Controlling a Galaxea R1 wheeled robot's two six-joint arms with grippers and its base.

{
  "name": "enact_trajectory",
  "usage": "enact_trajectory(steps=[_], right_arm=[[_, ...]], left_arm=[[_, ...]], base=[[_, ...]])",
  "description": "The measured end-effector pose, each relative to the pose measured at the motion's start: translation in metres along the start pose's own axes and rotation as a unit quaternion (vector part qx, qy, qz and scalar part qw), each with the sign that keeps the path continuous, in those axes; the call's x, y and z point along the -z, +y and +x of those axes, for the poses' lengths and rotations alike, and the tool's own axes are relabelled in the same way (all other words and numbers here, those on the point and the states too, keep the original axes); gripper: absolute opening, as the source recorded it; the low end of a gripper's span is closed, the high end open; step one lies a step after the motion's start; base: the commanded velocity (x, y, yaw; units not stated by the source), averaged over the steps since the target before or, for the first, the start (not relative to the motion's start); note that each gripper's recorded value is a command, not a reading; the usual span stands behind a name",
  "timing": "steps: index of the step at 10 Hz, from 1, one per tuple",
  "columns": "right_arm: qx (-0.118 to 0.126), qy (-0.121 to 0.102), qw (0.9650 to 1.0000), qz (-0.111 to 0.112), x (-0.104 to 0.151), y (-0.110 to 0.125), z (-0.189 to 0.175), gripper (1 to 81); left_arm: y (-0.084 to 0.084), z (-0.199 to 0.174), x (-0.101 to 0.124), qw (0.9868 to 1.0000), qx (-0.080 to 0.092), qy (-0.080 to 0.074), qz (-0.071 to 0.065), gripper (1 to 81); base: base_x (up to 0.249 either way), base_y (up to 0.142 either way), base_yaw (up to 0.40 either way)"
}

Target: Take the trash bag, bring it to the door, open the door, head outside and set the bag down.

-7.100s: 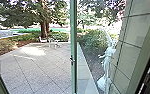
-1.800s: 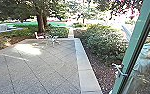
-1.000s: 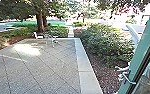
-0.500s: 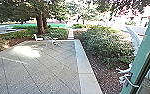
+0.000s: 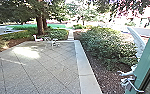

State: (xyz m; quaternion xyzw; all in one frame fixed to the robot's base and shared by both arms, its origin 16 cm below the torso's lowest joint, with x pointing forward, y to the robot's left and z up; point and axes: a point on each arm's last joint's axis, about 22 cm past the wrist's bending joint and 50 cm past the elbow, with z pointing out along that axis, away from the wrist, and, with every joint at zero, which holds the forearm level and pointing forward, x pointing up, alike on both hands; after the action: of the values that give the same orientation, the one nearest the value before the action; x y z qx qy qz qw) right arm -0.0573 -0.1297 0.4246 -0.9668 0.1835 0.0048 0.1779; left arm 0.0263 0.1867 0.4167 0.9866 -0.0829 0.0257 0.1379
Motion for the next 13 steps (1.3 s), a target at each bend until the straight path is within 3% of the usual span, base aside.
enact_trajectory(steps=[5,8,11,13], right_arm=[[0.003,-0.001,1.0000,0.002,-0.001,-0.005,0.003,81.1],[0.042,-0.016,0.9990,-0.001,-0.002,-0.006,0.011,81.1],[0.091,-0.035,0.9952,-0.005,-0.003,-0.009,0.023,81.1],[0.123,-0.048,0.9912,-0.008,-0.003,-0.011,0.031,81.1]], left_arm=[[-0.001,0.006,0.000,1.0000,0.002,0.004,0.001,1.0],[-0.005,-0.011,0.003,0.9990,0.042,0.015,0.006,1.0],[-0.007,-0.032,0.006,0.9950,0.094,0.029,0.012,1.0],[-0.011,-0.044,0.008,0.9906,0.127,0.044,0.023,1.0]], base=[[0.016,0.000,0.000],[0.000,0.000,0.000],[0.000,0.000,0.000],[0.000,0.000,0.000]])
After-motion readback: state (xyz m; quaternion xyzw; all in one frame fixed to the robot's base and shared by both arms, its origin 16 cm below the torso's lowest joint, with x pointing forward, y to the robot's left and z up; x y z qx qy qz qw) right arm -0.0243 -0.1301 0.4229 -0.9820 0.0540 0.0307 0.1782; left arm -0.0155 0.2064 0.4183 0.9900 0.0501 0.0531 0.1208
